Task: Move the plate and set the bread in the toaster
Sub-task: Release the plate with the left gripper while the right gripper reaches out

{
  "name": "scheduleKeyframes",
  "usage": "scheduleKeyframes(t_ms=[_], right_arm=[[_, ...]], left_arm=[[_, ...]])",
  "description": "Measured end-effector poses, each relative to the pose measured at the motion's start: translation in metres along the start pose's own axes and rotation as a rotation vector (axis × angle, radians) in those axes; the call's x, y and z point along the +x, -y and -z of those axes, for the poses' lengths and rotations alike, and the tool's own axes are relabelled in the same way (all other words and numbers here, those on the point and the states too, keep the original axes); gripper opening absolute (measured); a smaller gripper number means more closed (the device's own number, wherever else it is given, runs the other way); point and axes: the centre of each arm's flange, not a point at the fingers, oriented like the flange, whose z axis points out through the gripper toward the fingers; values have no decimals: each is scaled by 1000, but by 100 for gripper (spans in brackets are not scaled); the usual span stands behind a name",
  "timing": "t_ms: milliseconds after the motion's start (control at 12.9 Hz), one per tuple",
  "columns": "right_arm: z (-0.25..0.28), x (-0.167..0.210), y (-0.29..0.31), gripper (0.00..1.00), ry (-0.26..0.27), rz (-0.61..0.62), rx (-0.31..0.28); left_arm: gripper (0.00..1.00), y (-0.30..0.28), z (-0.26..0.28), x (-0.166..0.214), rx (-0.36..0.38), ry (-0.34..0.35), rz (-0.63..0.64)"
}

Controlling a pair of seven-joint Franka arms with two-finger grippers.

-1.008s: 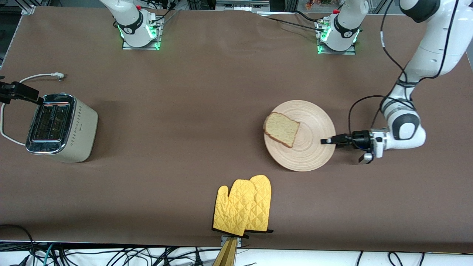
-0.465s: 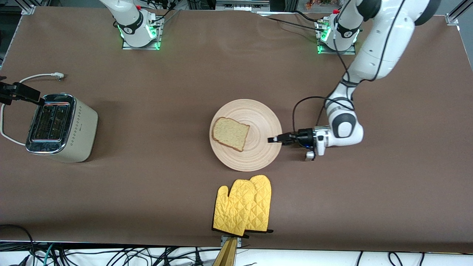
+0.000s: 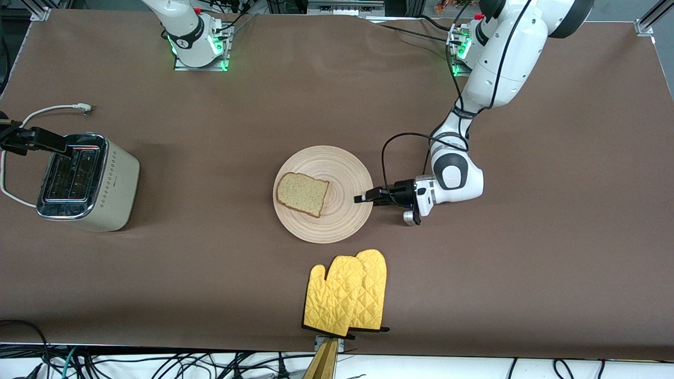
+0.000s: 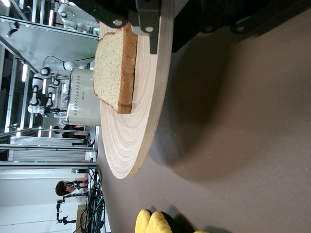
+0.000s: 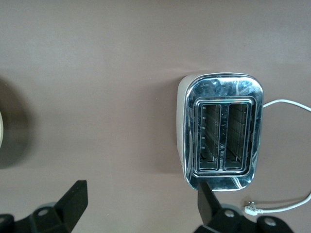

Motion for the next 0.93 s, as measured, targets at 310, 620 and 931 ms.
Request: scheduleKeyframes(t_ms=[310,620,931], right_arm=[[-17,8,17,100,28,-26,16],[-42,19,34,100,69,-57,95],[-77,39,70,100,57,-86,115]], left_arm=[[14,7,1,2,26,-10,-1],[14,6,-10,-5,64,-9,-14],[13,5,-12,-5,69,-8,-18]])
